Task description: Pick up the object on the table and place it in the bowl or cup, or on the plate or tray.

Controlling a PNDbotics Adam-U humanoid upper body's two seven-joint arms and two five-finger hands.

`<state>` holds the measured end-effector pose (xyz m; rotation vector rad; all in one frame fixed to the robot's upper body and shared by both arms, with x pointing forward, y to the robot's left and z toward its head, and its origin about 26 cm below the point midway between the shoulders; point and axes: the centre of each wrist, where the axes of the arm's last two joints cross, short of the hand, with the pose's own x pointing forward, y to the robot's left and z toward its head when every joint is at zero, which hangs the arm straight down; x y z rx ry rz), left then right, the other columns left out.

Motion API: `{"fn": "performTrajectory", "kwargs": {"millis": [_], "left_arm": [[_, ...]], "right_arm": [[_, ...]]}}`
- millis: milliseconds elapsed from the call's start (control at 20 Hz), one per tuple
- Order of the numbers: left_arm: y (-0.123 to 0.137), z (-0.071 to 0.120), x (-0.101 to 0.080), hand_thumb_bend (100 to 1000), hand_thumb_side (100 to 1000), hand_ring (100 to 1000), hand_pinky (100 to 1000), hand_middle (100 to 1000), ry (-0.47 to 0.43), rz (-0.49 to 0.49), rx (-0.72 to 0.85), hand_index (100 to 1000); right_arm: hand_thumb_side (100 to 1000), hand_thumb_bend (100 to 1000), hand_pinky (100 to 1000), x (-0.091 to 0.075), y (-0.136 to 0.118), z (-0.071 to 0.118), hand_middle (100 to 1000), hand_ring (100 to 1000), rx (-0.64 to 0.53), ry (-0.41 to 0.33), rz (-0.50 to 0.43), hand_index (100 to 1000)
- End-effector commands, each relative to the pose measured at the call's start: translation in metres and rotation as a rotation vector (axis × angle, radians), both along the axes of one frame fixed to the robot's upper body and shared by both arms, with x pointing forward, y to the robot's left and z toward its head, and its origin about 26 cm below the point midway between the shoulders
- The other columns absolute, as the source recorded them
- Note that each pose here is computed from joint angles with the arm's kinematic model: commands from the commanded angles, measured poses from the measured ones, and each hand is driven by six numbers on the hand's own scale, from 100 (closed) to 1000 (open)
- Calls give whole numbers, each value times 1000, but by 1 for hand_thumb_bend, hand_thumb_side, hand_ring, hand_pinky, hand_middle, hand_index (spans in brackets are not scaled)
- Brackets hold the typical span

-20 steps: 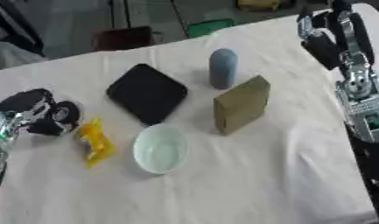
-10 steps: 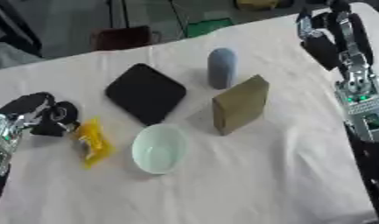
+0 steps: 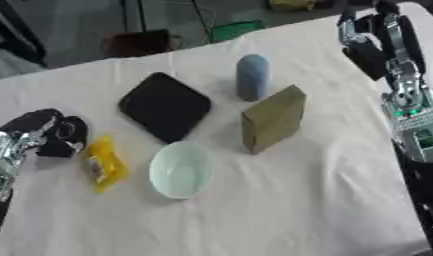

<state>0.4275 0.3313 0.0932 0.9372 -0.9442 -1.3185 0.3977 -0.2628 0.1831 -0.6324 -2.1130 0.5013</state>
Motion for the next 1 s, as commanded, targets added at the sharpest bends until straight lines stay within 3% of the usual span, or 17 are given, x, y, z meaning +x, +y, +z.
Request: {"fn": "performTrajectory", "kwargs": {"millis": [50, 350, 550, 650, 700, 1000], "left_arm": [[9, 10, 1, 100, 522, 906, 978, 888, -17, 23, -4, 622], [10, 6, 1, 133, 504, 904, 979, 884, 15, 24, -15, 608], [11, 3, 1, 167, 406, 896, 973, 872, 37, 14, -11, 568], [11, 5, 1, 177, 353, 886, 964, 861, 20, 15, -10, 541], [11, 5, 1, 135, 311, 876, 956, 849, 10, 17, -10, 509], [9, 15, 2, 100, 281, 862, 943, 833, -98, 36, -34, 470]], "right_arm": [[597, 100, 692, 0, 1, 11, 805, 588, -8, -33, 6, 857], [597, 100, 693, 0, 1, 11, 805, 588, -9, -33, 7, 858], [597, 100, 693, 0, 0, 11, 805, 588, -8, -33, 6, 858], [597, 100, 693, 0, 0, 11, 805, 588, -8, -33, 5, 858], [597, 100, 693, 0, 0, 11, 805, 588, -8, -33, 5, 858], [597, 100, 693, 0, 0, 11, 805, 588, -7, -34, 5, 858]]}}
